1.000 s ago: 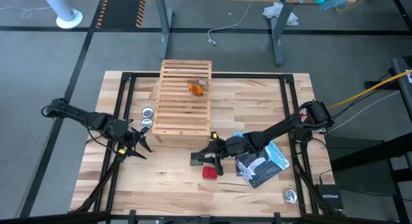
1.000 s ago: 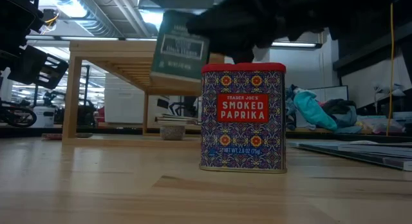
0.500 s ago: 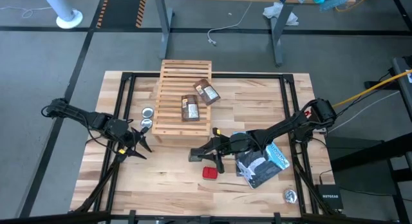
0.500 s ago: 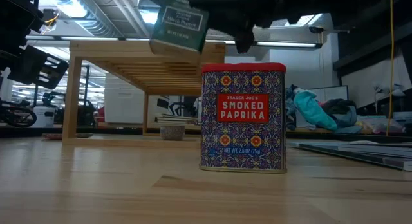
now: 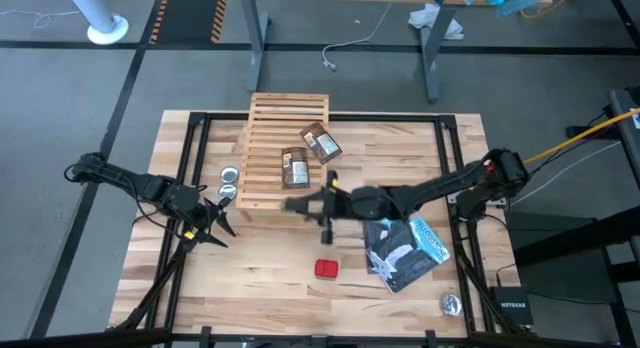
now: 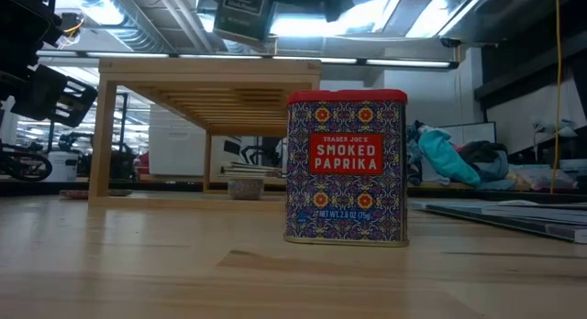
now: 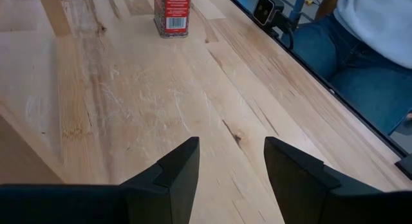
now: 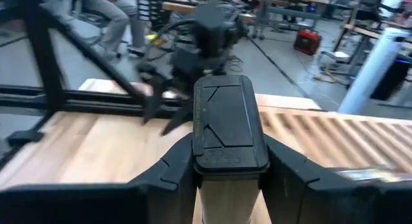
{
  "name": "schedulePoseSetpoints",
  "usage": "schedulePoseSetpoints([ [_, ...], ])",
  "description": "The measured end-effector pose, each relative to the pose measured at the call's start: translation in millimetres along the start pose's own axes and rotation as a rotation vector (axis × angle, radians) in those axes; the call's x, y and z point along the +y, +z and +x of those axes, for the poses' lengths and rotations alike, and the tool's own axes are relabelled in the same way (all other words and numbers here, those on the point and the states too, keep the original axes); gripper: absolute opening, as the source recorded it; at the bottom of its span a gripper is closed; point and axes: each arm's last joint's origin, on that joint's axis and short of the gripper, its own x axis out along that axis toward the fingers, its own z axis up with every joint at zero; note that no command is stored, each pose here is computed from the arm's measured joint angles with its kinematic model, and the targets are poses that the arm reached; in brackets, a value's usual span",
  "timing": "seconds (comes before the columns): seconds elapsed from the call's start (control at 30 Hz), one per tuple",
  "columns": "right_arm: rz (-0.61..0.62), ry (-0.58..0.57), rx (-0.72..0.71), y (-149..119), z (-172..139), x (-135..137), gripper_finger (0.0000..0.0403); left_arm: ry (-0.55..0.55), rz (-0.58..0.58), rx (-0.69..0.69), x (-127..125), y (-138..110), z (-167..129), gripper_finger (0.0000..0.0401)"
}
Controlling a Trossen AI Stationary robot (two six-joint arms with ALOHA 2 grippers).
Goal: Shelf spices
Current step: Put the black seasoning can on the shelf
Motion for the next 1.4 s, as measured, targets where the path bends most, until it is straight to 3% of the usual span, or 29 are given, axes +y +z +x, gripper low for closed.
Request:
schedulePoseSetpoints([
  [0.33, -0.033, -0.071, -0.056, 41.0, 20.1, -71.6, 0.0135, 0.000, 0.000, 0.000, 0.0, 0.0, 0.0, 0.0169],
  [0.53, -0.033, -0.055, -0.057, 43.4, 43.1, -101.5, 0.0135, 0.000, 0.000, 0.000, 0.0, 0.0, 0.0, 0.0169],
  [0.93, -0.029, 0.046, 0.067, 20.7, 104.3, -119.1, 0.0137, 0.000, 0.000, 0.000, 0.0, 0.0, 0.0, 0.0169],
  [1.4, -0.066, 0.089, 0.141, 15.9, 112.9, -129.1, 0.0147, 0.000, 0.000, 0.000, 0.0, 0.0, 0.0, 0.0169],
])
